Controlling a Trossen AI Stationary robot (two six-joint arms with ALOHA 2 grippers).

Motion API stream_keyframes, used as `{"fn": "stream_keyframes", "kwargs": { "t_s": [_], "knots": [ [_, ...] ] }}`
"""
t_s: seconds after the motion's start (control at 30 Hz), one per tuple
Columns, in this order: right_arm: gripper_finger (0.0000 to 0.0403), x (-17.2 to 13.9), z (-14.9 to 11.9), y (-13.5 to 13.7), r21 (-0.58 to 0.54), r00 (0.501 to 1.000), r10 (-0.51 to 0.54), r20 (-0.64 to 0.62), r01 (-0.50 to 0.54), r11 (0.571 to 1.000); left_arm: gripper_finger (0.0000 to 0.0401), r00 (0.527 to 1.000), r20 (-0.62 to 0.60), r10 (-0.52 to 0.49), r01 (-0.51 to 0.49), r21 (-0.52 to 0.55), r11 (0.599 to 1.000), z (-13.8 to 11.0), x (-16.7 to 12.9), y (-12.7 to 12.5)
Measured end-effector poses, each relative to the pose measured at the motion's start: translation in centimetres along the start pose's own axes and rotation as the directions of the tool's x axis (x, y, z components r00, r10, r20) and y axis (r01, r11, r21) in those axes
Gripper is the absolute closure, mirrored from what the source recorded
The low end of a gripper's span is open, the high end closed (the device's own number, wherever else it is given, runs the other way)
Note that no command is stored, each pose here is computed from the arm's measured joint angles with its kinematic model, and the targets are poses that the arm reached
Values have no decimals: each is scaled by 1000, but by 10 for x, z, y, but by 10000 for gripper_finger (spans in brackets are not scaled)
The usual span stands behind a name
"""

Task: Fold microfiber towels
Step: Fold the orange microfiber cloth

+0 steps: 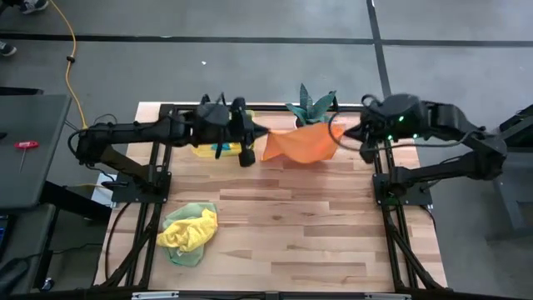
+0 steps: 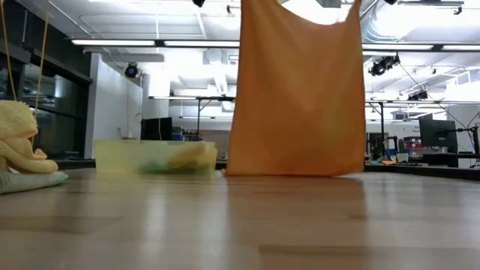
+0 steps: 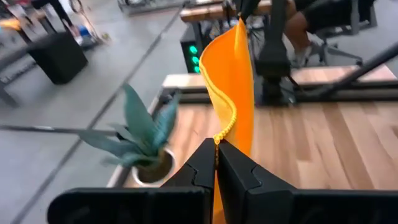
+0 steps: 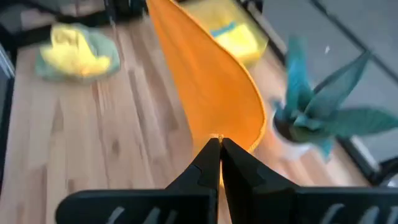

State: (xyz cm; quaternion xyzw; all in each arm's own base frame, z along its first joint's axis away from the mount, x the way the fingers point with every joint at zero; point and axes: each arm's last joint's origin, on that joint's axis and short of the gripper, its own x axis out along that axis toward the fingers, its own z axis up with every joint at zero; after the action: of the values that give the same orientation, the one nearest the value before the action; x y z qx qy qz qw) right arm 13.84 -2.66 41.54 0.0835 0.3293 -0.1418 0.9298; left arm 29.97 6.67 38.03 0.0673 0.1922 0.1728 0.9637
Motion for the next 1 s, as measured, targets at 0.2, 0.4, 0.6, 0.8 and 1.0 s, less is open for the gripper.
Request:
{"fn": "stream_keyframes", "kwargs": {
  "t_s": [0.2, 0.4, 0.6, 0.8, 1.0],
  "knots": [
    [403, 41, -32, 24, 57, 987, 67, -143, -60, 997, 401, 994, -67, -91, 86, -78, 993, -34, 9, -39],
    [403, 75, -68, 56, 155, 965, 176, -194, -147, 977, 401, 966, -159, -204, 158, -259, 953, -75, 9, -83],
    [403, 99, -108, 83, 293, 933, 285, -219, -216, 931, 401, 921, -185, -344, 226, -465, 856, -117, 8, -132],
    [403, 109, -128, 114, 441, 837, 521, -167, -409, 799, 401, 856, -279, -435, 175, -635, 752, -131, 3, -142],
    [403, 102, -128, 139, 469, 718, 651, -246, -499, 728, 401, 721, -273, -637, 275, -731, 624, -128, 1, -133]
  ]
}}
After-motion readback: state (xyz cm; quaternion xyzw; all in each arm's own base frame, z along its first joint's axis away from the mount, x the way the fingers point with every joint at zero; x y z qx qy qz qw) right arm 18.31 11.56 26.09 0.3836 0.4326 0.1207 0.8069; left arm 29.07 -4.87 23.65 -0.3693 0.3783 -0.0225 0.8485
